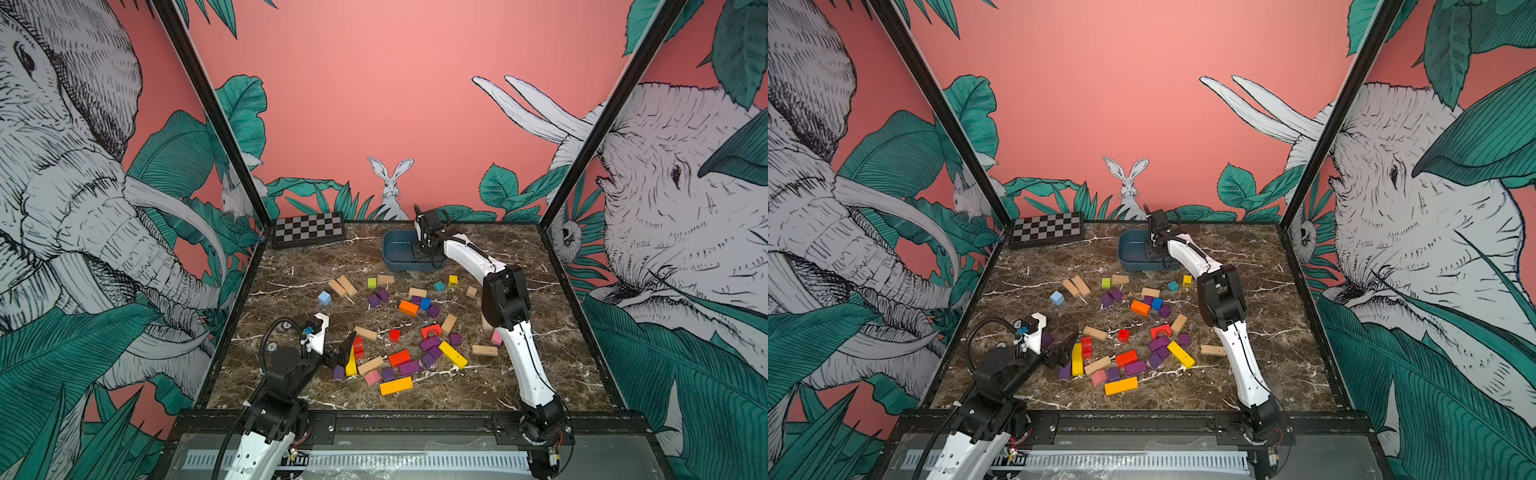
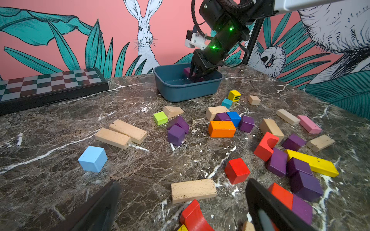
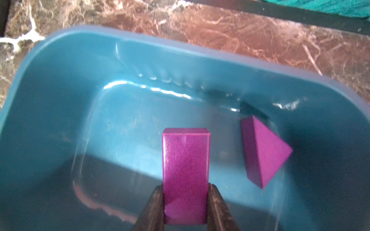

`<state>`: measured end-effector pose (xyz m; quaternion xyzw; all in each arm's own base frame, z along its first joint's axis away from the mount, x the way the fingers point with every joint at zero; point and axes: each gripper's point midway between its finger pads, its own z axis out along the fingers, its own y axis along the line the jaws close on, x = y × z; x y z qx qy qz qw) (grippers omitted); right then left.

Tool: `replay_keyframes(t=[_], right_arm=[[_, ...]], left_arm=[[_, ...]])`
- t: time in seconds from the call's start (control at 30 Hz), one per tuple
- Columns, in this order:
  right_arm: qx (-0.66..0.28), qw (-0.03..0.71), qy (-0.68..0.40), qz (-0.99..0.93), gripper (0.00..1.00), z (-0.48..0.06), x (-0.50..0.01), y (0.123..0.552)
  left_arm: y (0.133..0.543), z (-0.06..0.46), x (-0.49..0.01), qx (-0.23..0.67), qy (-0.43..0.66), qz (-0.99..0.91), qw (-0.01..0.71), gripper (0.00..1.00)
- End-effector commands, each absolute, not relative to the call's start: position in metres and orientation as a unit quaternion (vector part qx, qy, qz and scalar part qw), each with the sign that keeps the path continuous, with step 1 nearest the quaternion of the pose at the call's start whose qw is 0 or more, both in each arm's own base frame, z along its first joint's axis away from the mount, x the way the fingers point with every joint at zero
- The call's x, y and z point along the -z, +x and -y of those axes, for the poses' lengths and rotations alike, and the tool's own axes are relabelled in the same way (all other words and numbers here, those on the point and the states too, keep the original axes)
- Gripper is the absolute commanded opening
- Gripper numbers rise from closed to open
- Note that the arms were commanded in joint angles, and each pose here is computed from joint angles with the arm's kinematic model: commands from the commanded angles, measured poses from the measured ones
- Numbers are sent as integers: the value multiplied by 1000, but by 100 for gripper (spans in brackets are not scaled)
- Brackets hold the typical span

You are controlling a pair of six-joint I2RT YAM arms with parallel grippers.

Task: Pick purple bricks into the storage bin
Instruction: Place the building block in the storage box.

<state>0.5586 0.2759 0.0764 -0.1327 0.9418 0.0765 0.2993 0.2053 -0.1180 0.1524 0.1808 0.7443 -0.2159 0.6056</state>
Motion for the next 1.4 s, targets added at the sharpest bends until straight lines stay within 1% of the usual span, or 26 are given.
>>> replay_keyframes(t=[0.0,0.33,0.47,0.6,0.8,0.93,1.0,1.37], right_arm=[[-62,287,-121,-948,16,-266,-67,560],[-59,273,-95,-955,18,-248,-56,559],[-61,270,-88,-957,21,-244,-52,562],[-60,273,-87,-956,23,-242,-54,564],[-62,277,-92,-954,33,-241,-61,568],[-70,285,-96,-951,41,-243,-71,570],[-71,290,-97,-949,43,-243,-78,571],[-81,322,-112,-937,43,-246,-130,568]], left_arm=[[205,119,-149,218,180,-746,603,99],[204,119,-150,219,181,-745,604,99],[204,119,-151,219,181,-744,604,99],[204,119,-150,220,182,-745,604,99],[205,119,-150,219,181,-745,604,99],[205,119,-150,218,180,-745,604,99],[205,119,-150,218,179,-746,603,99],[205,119,-150,218,180,-746,603,99]])
